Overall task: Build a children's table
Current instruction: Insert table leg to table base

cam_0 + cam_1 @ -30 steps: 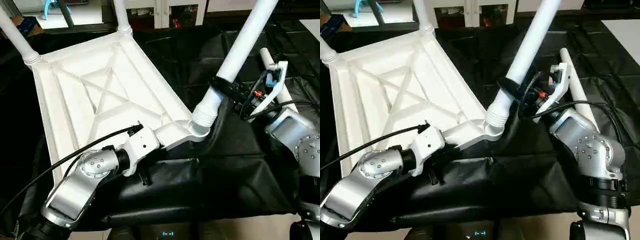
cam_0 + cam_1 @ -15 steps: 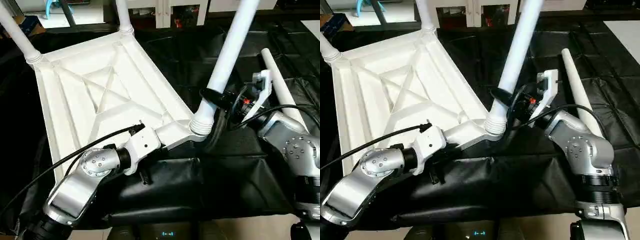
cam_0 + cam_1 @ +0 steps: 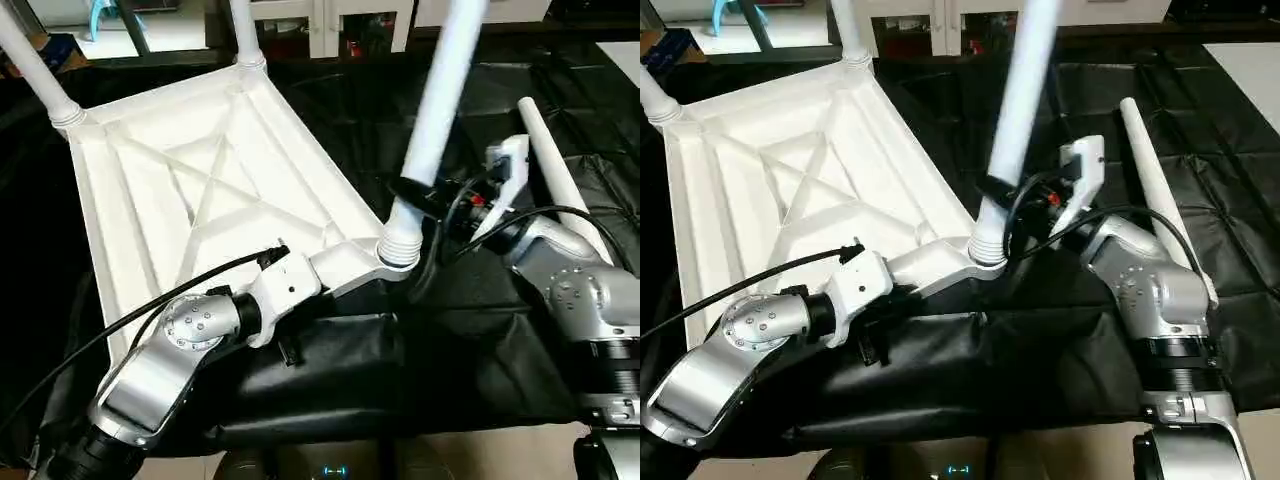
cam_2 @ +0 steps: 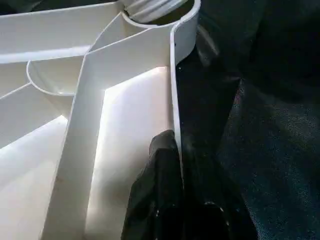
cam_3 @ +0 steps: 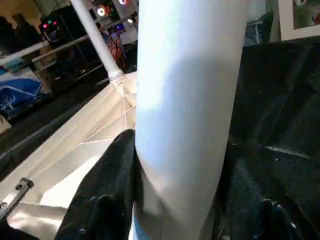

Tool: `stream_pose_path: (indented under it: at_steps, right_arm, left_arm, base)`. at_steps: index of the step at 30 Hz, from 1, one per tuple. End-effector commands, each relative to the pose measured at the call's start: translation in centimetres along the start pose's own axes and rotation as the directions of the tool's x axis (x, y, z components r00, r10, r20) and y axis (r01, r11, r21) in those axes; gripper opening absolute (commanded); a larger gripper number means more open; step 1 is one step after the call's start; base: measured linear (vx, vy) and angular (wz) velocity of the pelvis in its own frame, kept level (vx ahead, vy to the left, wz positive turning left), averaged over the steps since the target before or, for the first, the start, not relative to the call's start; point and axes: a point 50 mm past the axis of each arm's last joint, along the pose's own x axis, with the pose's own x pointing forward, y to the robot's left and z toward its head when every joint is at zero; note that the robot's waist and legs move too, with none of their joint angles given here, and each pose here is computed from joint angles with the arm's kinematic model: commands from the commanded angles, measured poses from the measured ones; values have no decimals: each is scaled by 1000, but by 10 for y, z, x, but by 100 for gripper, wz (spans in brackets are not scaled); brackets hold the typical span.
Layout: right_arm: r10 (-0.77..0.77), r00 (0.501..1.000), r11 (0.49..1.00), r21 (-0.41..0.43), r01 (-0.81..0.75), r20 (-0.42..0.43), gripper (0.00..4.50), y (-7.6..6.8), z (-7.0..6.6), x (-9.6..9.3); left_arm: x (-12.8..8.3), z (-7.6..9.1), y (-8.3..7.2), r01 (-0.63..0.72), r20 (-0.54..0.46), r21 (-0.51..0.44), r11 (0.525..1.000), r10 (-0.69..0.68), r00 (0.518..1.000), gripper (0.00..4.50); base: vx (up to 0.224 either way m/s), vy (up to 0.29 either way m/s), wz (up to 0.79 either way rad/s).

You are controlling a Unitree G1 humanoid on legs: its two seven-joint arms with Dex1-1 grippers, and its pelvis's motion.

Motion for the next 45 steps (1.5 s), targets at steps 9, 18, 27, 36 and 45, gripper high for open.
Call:
stream_pose_path:
  at_steps: [9,18,27,36,45]
  right_arm:
    - [17,993,990,-141,-33,-113,180,6,-13,8]
    - [-143,990,980,-140,140,-14,180,-8,-20,-2]
    - [-213,976,970,-113,217,45,180,-15,-24,-27]
    - [-259,964,960,-93,263,53,180,-14,-34,-53]
    - [-261,960,955,-115,272,105,180,3,-47,-65]
  left_arm:
    - [8,-24,-20,103,-87,-70,992,-109,990,0]
    - [9,-24,-21,107,-90,-64,992,-112,990,0]
    - [8,-25,-20,102,-88,-64,993,-107,990,0]
    - [9,-25,-20,97,-86,-65,993,-103,991,0]
    - [9,-25,-19,90,-85,-66,994,-96,992,0]
  base:
    - [0,0,0]
    - [0,0,0]
    - [0,0,0]
    - [0,0,0]
    - [0,0,0]
